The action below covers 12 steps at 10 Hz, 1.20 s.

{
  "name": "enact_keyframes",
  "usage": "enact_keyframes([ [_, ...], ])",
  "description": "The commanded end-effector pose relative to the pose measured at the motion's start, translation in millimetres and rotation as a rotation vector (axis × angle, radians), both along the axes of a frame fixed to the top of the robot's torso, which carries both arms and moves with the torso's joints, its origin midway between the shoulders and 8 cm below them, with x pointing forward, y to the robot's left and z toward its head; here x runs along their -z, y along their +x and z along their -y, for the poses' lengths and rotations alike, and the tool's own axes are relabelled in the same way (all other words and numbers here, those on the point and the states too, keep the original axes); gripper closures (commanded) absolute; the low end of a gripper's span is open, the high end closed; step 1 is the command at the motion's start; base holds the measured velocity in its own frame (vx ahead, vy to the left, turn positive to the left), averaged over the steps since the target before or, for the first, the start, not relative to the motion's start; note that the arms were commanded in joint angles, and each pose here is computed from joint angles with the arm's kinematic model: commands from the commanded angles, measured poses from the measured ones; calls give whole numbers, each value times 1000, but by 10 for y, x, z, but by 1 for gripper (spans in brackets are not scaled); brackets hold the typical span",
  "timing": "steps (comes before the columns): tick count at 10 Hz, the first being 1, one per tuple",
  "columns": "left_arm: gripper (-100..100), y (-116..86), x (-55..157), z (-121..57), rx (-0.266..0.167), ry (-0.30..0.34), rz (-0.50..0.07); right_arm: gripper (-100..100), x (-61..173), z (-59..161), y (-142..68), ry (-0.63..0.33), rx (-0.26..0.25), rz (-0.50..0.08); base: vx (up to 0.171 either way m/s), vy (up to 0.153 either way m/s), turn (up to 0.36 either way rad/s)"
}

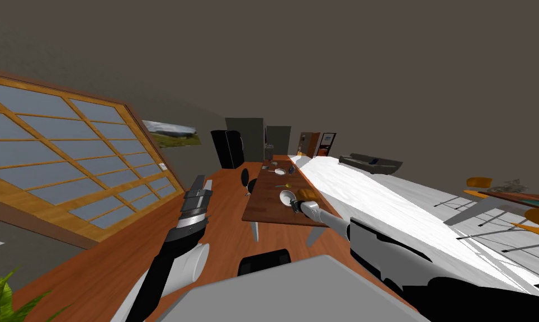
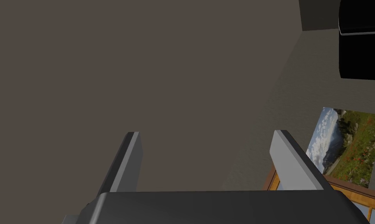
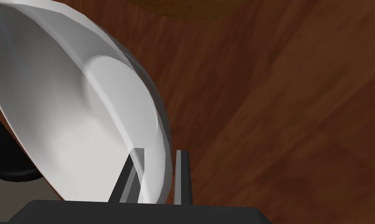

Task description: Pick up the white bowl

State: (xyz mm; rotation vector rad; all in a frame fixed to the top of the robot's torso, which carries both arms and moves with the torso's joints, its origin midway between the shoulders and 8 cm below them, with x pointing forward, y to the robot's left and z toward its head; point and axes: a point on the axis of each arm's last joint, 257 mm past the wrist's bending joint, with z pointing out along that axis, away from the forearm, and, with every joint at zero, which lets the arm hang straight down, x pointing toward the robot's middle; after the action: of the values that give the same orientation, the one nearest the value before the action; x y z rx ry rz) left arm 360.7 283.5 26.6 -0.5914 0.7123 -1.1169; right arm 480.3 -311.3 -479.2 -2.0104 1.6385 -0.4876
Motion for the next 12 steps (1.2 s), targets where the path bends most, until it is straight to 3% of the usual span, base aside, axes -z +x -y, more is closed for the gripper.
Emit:
enact_keyframes([
  [1,0,0,0,0,0,0,0,100,-13,-4,22,-18,-30,10,3,3,38],
  [2,0,0,0,0,0,0,0,100,-13,-4,22,-35,-54,15,-4,-3,12],
  [3,0,0,0,0,0,0,0,100,-17,-233,5,14,-62,-3,46,21,-356],
  [6,0,0,0,0,0,0,0,100,-64,-207,54,-28,-118,23,33,26,-82],
  [7,0,0,0,0,0,0,0,100,-79,-431,33,23,-128,7,48,19,-345],
  [8,0,0,1,-1,0,0,0,100,-125,-392,84,33,-103,16,56,41,-279],
  [12,0,0,0,0,0,0,0,100,-127,-400,84,-20,-184,35,8,8,9],
])
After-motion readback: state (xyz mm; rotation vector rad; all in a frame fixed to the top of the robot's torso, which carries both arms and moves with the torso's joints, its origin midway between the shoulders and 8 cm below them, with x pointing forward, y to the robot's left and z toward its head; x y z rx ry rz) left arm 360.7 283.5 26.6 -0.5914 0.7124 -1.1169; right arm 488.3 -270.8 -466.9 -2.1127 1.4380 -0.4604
